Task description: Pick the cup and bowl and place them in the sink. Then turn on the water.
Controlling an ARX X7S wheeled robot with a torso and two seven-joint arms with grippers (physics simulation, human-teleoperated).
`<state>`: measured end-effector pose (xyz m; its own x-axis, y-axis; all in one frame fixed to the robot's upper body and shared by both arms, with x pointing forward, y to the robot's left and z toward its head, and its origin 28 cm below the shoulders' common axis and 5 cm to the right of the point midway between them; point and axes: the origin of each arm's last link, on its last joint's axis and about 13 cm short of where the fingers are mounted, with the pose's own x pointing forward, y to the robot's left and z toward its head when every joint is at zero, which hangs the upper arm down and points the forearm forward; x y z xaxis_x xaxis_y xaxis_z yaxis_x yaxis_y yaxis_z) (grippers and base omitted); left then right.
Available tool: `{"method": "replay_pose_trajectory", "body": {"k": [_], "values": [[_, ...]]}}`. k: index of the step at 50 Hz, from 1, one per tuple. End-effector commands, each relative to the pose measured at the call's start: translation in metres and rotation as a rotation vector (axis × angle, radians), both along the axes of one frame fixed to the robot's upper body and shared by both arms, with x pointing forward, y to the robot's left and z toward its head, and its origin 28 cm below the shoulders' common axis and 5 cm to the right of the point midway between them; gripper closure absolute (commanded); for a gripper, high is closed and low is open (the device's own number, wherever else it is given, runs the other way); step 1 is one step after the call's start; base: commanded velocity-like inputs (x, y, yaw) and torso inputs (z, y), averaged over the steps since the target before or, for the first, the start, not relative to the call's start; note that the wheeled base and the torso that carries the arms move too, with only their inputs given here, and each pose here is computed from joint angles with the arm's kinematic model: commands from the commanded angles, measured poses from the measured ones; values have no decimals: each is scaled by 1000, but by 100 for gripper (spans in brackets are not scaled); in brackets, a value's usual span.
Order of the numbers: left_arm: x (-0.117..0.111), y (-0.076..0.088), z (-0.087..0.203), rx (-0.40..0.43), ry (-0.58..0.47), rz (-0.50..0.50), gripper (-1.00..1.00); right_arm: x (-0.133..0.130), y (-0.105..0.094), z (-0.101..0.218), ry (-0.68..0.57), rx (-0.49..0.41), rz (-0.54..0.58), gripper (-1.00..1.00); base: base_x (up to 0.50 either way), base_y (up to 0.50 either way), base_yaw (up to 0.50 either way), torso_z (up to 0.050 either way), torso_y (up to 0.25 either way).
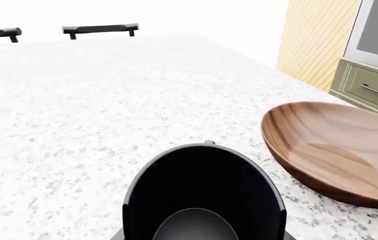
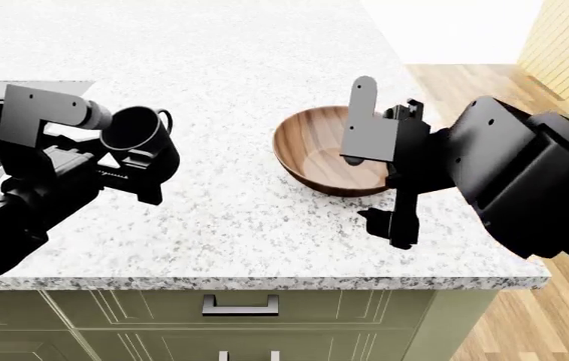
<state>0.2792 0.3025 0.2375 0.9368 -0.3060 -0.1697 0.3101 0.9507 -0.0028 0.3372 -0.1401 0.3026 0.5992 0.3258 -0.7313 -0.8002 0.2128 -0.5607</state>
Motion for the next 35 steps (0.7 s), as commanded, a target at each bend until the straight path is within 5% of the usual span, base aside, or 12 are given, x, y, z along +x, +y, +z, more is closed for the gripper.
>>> {"method": "replay_pose_trajectory", "body": {"k": [1,35], "values": [[0,0,3,-7,-8,7,100,14,4,-13,12,-2,-17,-100,0,0,0,0,0],[1,1,3,-3,-7,8,100,47,9,-54,41,-10,-77,-100,0,0,0,0,1]]}}
